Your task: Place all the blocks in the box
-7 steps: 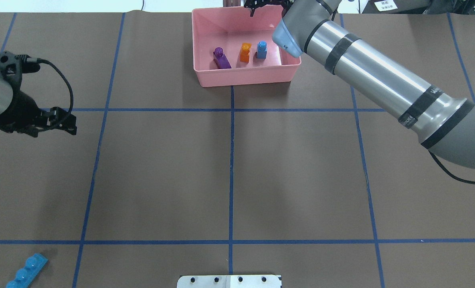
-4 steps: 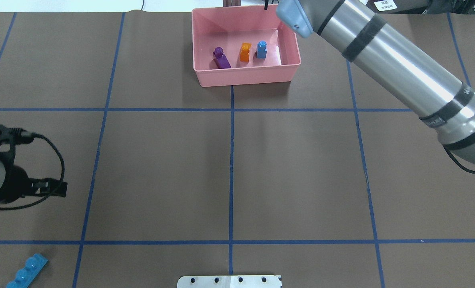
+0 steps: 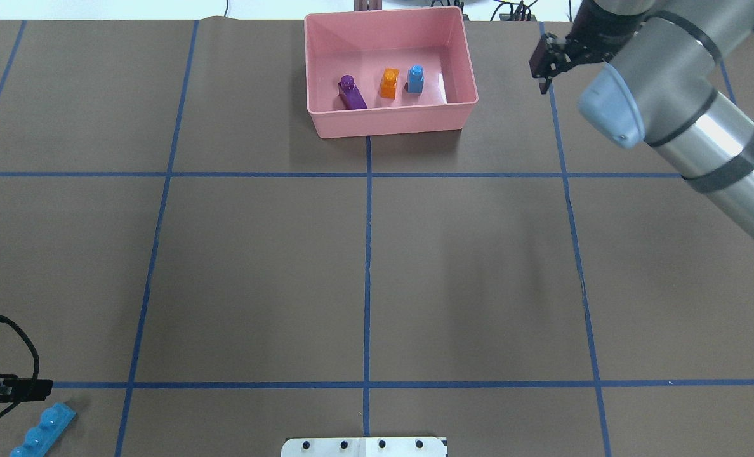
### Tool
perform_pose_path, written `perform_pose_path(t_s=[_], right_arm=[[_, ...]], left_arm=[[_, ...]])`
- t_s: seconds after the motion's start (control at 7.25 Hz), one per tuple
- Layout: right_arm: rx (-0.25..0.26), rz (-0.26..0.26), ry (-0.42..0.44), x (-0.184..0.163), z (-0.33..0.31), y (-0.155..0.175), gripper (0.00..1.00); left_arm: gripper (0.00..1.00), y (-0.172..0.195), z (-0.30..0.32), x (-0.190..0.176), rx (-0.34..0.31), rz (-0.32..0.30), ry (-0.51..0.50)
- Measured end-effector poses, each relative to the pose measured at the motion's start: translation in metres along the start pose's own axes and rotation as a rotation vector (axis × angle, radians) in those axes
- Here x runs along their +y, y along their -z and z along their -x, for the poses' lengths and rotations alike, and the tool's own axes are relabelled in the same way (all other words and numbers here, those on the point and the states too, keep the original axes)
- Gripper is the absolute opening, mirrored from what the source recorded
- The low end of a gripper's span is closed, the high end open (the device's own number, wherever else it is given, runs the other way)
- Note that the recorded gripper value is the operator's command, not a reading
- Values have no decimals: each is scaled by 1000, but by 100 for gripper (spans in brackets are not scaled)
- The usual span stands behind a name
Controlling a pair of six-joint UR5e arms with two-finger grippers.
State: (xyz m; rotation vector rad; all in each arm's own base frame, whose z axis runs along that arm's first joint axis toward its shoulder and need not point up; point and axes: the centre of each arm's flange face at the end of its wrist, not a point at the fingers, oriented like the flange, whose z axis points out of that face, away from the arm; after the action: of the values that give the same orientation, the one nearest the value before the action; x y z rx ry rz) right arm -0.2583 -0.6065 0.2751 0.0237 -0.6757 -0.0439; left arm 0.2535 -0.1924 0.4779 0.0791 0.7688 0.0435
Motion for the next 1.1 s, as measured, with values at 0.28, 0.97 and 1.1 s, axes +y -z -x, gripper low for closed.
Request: perform_pose_path(t_s=[0.28, 0.97, 1.1], right_arm=[[51, 63, 12, 49, -55, -18, 99], [106, 157, 53, 114, -145, -56, 99], [111, 166, 65, 120, -161, -58, 99]], left_arm=[[100, -34, -1, 34, -3, -12, -18], [100, -62, 1, 54, -17, 6, -47], [100, -64, -1, 57, -14, 14, -53]])
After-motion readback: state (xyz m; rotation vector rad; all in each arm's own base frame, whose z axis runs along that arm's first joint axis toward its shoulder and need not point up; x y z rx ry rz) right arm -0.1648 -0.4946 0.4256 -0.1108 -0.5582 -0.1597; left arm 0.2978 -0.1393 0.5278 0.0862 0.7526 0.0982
